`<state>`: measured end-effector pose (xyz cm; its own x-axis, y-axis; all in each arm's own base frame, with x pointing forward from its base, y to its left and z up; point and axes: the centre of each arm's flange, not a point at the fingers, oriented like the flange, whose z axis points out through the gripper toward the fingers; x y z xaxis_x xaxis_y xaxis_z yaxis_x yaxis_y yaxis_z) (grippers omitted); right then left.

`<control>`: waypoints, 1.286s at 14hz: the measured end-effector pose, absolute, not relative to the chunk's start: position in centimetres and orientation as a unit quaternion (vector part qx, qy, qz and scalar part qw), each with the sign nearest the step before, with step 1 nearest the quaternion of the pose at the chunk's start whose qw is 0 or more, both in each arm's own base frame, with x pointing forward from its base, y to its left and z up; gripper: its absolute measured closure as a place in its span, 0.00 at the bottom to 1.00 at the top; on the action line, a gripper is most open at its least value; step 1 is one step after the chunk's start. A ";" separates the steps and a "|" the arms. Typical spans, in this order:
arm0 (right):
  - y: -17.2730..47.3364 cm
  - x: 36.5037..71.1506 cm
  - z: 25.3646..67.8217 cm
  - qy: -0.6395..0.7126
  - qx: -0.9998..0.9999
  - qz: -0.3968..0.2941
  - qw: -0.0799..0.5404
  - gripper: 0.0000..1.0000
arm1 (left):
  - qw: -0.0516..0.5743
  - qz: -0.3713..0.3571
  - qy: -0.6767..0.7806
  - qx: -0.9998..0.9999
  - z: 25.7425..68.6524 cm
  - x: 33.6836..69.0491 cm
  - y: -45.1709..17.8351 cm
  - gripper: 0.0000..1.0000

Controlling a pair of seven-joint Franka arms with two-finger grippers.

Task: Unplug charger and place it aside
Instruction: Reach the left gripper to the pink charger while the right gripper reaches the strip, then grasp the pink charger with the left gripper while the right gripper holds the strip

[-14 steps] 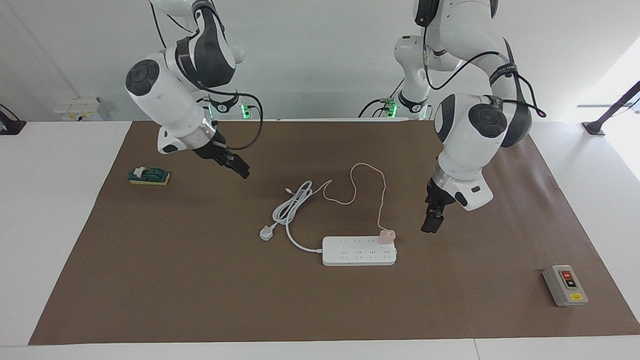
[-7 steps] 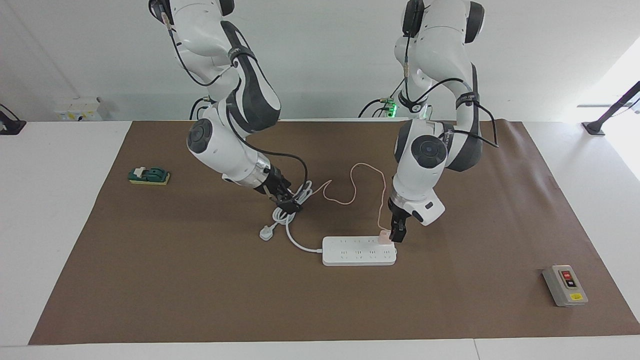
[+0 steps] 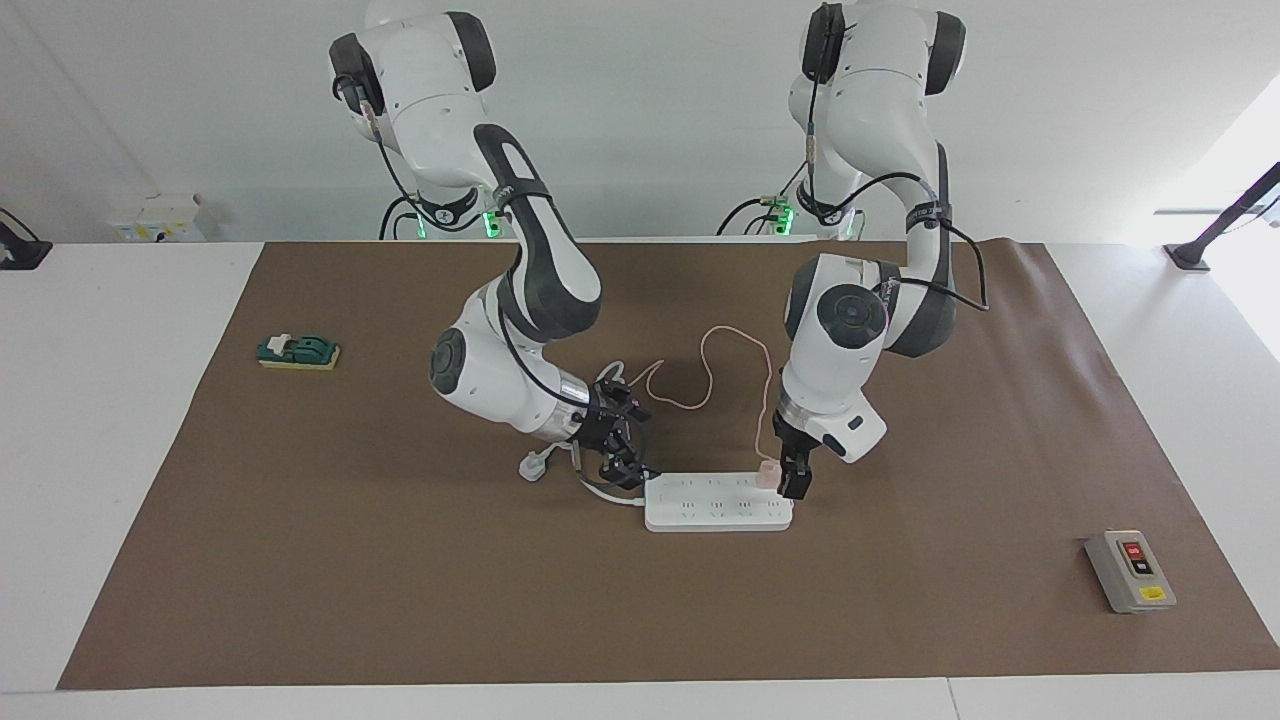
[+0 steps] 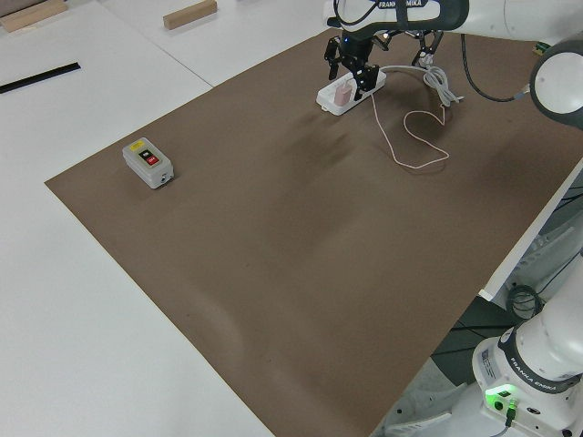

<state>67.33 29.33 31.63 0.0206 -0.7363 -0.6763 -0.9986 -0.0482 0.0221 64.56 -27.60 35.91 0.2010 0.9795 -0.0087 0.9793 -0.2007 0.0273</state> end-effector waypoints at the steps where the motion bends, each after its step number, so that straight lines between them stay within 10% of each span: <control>1: 29.6 68.3 30.6 0.653 -0.663 0.275 0.243 0.00 | 0.014 0.006 0.633 0.774 35.9 64.6 -27.6 0.00; 14: 32.6 71.5 26.0 0.611 -0.691 0.296 0.249 0.00 | 0.019 0.011 0.645 0.764 33.7 65.1 -27.9 0.03; 18: 32.6 71.5 25.9 0.599 -0.703 0.289 0.252 0.00 | 0.020 0.011 0.644 0.764 33.7 65.0 -28.2 0.46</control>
<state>71.48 32.55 25.89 0.1147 -0.6963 -0.7085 -0.9878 -0.1553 -0.0073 64.99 -28.17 33.71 0.1694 0.9855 -0.0087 0.9847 -0.1688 0.0440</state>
